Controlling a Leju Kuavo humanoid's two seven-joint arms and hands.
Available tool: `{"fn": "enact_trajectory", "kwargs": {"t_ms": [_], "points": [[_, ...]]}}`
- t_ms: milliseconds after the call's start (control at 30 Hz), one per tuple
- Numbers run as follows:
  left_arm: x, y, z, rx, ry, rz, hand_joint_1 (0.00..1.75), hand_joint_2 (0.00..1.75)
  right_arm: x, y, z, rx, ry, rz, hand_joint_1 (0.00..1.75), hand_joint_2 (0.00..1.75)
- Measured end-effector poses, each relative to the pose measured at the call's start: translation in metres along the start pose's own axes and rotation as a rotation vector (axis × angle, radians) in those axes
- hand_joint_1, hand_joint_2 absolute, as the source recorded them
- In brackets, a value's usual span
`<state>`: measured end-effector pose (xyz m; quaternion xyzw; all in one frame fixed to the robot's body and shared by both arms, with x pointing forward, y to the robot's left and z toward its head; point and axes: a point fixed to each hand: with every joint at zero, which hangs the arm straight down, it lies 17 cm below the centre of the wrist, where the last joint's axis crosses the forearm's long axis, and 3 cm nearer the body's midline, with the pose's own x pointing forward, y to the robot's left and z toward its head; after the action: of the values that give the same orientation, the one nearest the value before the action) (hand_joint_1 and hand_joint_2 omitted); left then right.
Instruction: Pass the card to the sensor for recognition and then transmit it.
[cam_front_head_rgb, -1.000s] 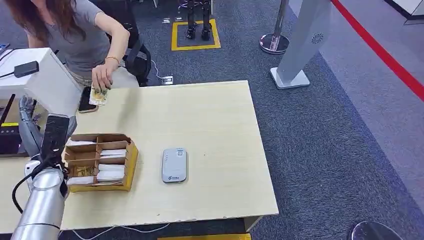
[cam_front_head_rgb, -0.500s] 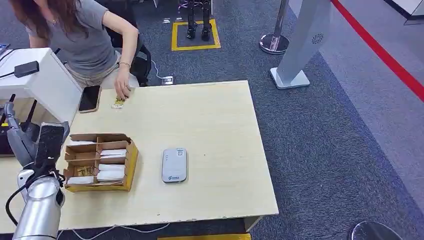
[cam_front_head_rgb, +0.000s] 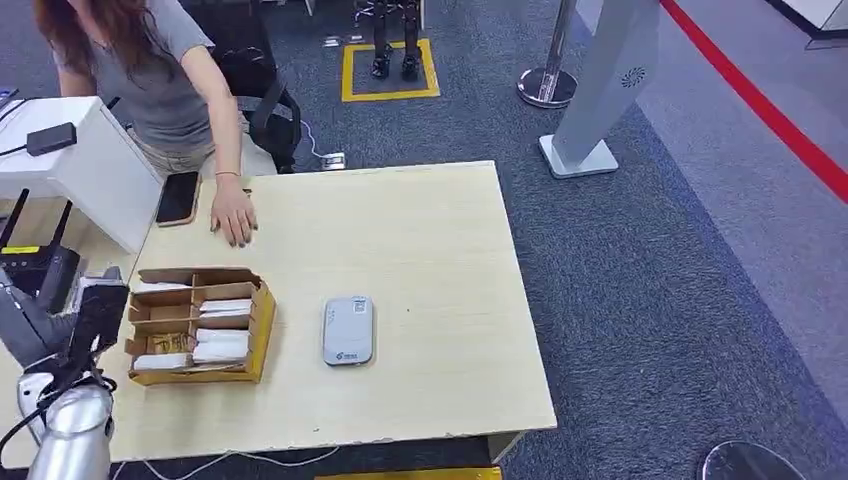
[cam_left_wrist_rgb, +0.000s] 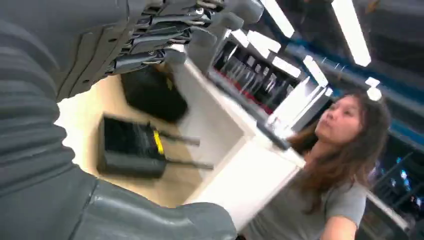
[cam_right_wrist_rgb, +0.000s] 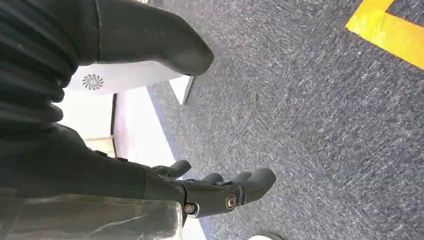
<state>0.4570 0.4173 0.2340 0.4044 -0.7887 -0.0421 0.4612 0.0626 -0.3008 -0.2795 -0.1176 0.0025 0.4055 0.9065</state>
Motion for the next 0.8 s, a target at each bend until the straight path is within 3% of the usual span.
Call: {"fn": "enact_trajectory", "kwargs": {"t_ms": [333,567,800], "points": [[0.002,0.012,0.078,-0.112,-0.125,-0.568,0.00,1.75,-0.012,0.012,0.000,0.019,0.028,-0.054,0.00,1.75],[-0.021,0.013,0.117,-0.218,-0.126,-0.769,0.00,1.75,-0.016,0.013,0.000,0.023,0.045,-0.071,0.00,1.75],[-0.029,0.017,0.128,-0.249,-0.125,-0.821,0.00,1.75,-0.017,0.013,-0.001,0.020,0.047,-0.076,0.00,1.75]]}}
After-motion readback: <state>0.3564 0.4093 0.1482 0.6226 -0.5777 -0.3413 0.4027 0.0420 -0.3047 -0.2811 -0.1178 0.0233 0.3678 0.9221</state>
